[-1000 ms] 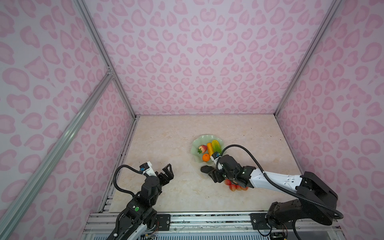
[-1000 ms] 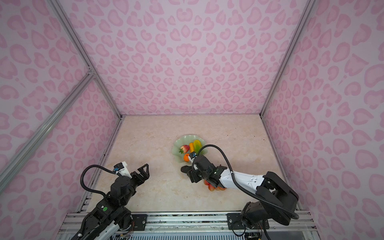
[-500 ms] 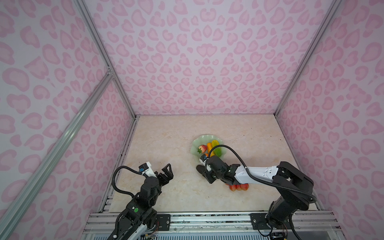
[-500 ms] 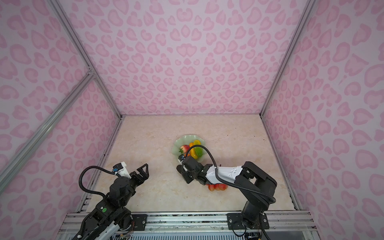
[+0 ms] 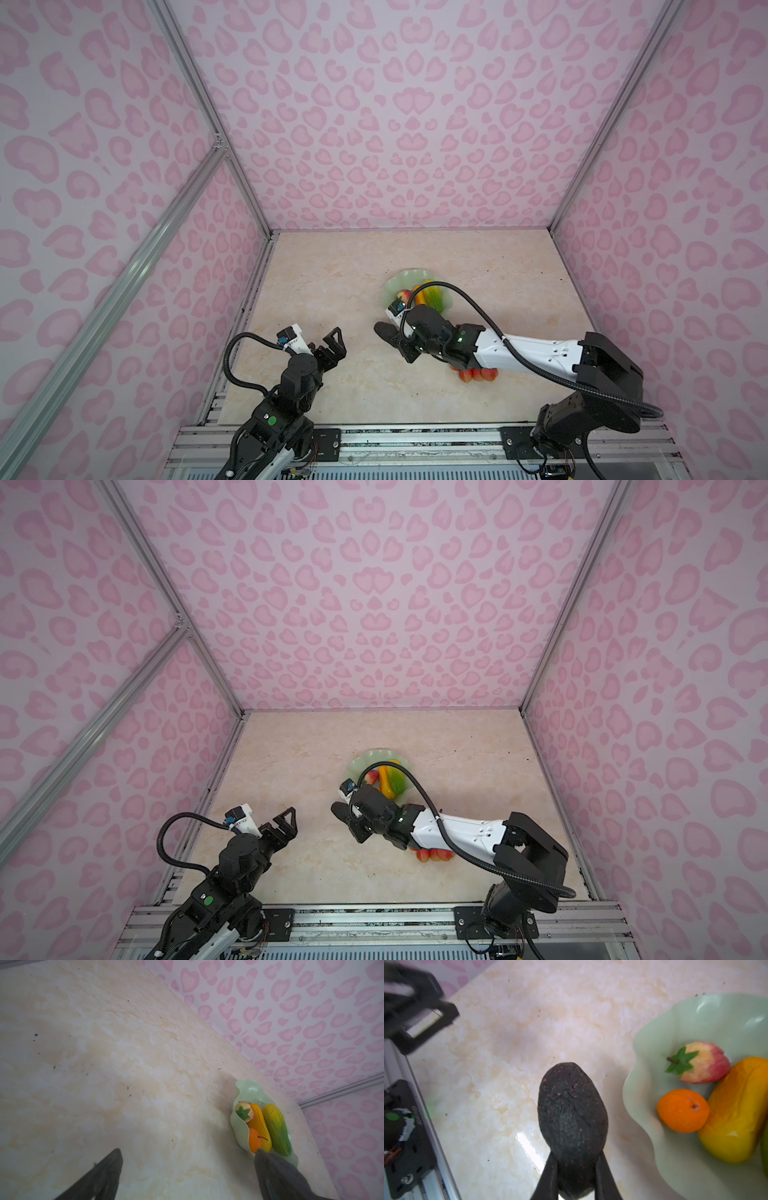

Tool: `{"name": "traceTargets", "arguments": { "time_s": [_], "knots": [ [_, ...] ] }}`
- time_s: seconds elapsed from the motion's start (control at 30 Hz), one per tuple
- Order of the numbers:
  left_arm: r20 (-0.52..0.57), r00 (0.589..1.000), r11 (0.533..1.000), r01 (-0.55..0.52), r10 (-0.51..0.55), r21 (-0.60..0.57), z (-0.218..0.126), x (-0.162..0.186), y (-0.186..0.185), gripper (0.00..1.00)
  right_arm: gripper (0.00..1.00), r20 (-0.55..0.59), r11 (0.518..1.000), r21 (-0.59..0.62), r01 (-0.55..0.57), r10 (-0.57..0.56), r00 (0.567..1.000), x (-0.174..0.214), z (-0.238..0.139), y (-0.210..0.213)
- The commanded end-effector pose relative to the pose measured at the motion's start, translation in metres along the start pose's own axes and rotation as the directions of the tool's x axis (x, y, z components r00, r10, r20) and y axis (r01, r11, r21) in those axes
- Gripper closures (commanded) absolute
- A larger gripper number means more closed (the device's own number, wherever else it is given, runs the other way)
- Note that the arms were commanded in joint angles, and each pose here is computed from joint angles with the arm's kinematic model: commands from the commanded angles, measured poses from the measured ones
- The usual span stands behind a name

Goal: Place and organize the fake fruits in the fruit bowl
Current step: 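Lower the right gripper and grasp the dark avocado, then place the avocado into the bowl with the right gripper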

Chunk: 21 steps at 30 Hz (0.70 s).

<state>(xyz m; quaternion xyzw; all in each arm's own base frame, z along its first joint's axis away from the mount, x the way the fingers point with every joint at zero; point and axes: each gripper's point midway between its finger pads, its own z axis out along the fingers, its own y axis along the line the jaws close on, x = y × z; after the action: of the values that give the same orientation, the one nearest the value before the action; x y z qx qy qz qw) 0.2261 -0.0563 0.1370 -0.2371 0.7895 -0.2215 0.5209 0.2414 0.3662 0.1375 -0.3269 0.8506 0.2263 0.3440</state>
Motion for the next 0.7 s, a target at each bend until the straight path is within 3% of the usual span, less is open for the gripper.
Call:
{"name": "traceTargets", "arguments": {
  "time_s": [0.0, 0.3, 0.4, 0.5, 0.67],
  "knots": [
    [0.015, 1.000, 1.000, 0.003, -0.003, 0.002, 0.000, -0.003, -0.001, 0.00, 0.89, 0.024, 0.994, 0.105, -0.020, 0.018, 1.000, -0.016, -0.008, -0.029],
    [0.012, 1.000, 1.000, -0.002, 0.002, 0.020, -0.002, -0.005, -0.005, 0.00, 0.87, -0.042, 0.978, 0.181, -0.099, 0.109, 0.993, -0.021, 0.024, -0.086],
    [0.014, 1.000, 1.000, -0.010, 0.010, 0.027, -0.003, -0.006, -0.007, 0.00, 0.82, -0.070, 0.976, 0.187, -0.113, 0.128, 0.989, -0.016, 0.035, -0.095],
    [0.014, 1.000, 0.999, -0.013, 0.012, 0.029, -0.003, -0.006, -0.007, 0.00, 0.72, -0.103, 0.976, 0.191, -0.104, 0.126, 0.987, -0.011, 0.042, -0.097],
    [0.013, 1.000, 0.999, -0.010, 0.009, 0.033, -0.002, -0.005, -0.008, 0.00, 0.48, -0.096, 0.969, 0.219, -0.112, 0.136, 0.986, -0.013, 0.033, -0.102]
  ]
}}
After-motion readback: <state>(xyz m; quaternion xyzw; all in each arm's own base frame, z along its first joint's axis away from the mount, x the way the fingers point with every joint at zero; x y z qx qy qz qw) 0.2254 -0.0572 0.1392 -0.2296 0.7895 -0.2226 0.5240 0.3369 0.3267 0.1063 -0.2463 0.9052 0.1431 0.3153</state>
